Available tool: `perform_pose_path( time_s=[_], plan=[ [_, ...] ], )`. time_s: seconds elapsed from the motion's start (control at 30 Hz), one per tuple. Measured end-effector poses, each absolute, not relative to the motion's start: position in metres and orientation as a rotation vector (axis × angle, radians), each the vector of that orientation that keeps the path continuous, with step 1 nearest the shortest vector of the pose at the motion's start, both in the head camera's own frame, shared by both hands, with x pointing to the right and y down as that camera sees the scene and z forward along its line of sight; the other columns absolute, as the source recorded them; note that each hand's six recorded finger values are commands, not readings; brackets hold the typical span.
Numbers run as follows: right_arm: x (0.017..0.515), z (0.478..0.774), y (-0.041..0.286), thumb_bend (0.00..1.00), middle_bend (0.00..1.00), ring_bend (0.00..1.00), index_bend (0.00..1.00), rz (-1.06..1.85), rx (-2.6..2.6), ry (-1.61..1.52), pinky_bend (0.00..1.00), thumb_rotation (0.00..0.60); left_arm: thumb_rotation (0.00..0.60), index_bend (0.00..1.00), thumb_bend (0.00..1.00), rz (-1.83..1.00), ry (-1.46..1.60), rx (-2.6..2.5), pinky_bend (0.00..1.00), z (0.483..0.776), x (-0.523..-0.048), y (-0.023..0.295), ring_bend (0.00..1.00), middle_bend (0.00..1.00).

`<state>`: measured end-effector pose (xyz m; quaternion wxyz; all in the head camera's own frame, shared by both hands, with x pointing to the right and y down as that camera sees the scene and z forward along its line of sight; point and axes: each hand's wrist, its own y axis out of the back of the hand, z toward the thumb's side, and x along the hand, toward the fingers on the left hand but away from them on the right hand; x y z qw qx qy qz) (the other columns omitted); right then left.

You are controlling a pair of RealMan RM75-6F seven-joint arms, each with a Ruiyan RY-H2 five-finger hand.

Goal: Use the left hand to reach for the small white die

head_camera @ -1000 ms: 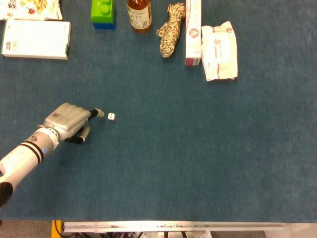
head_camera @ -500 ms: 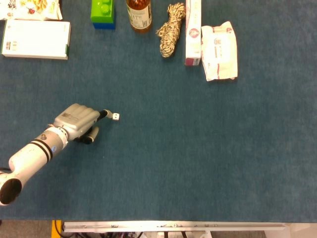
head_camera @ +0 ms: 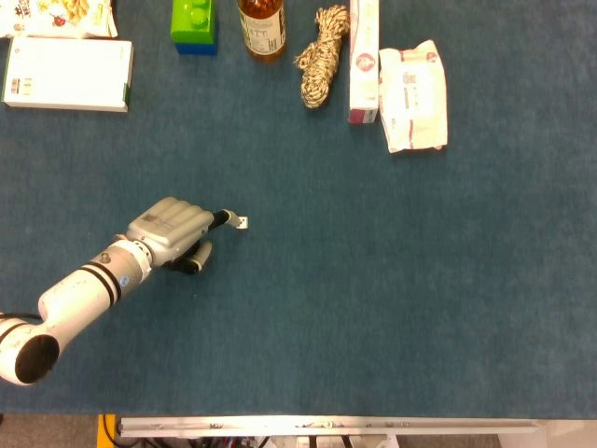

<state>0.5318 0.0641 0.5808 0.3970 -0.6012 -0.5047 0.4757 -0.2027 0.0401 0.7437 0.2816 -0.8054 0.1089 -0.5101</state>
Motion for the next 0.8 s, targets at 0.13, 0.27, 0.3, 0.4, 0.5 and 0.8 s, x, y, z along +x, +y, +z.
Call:
perform_pose_path(
  time_s=[0.13,0.27,0.3,0.4,0.5,0.8],
  plan=[
    [0.531,0.581,0.064,0.29,0.34,0.19,0.24,1.204,-1.525,-1.275,0.17,0.600,0.600,0.17,0.67,-1.361,0.322,-2.151,1.00,0.741,-0.204,0.037,1.00,1.00],
    [0.530,0.581,0.062,0.29,0.34,0.19,0.24,1.203,-1.526,-1.269,0.17,0.600,0.600,0.14,0.67,-1.358,0.386,-2.127,1.00,0.736,-0.212,0.032,0.96,0.95],
    [0.530,0.580,0.062,0.29,0.34,0.19,0.24,1.203,-1.526,-1.266,0.17,0.600,0.600,0.13,0.67,-1.358,0.416,-2.115,0.99,0.734,-0.216,0.030,0.93,0.92],
    [0.528,0.579,0.060,0.29,0.34,0.19,0.24,1.201,-1.524,-1.256,0.17,0.600,0.600,0.12,0.66,-1.357,0.517,-2.076,0.92,0.726,-0.232,0.027,0.80,0.81],
    [0.526,0.579,0.059,0.29,0.34,0.20,0.24,1.205,-1.523,-1.246,0.17,0.600,0.600,0.11,0.64,-1.355,0.614,-2.026,0.85,0.718,-0.248,0.026,0.67,0.69],
    [0.520,0.586,0.056,0.29,0.32,0.20,0.24,1.256,-1.544,-1.207,0.17,0.600,0.600,0.10,0.43,-1.357,0.955,-1.816,0.40,0.688,-0.313,0.041,0.27,0.30]
  ],
)
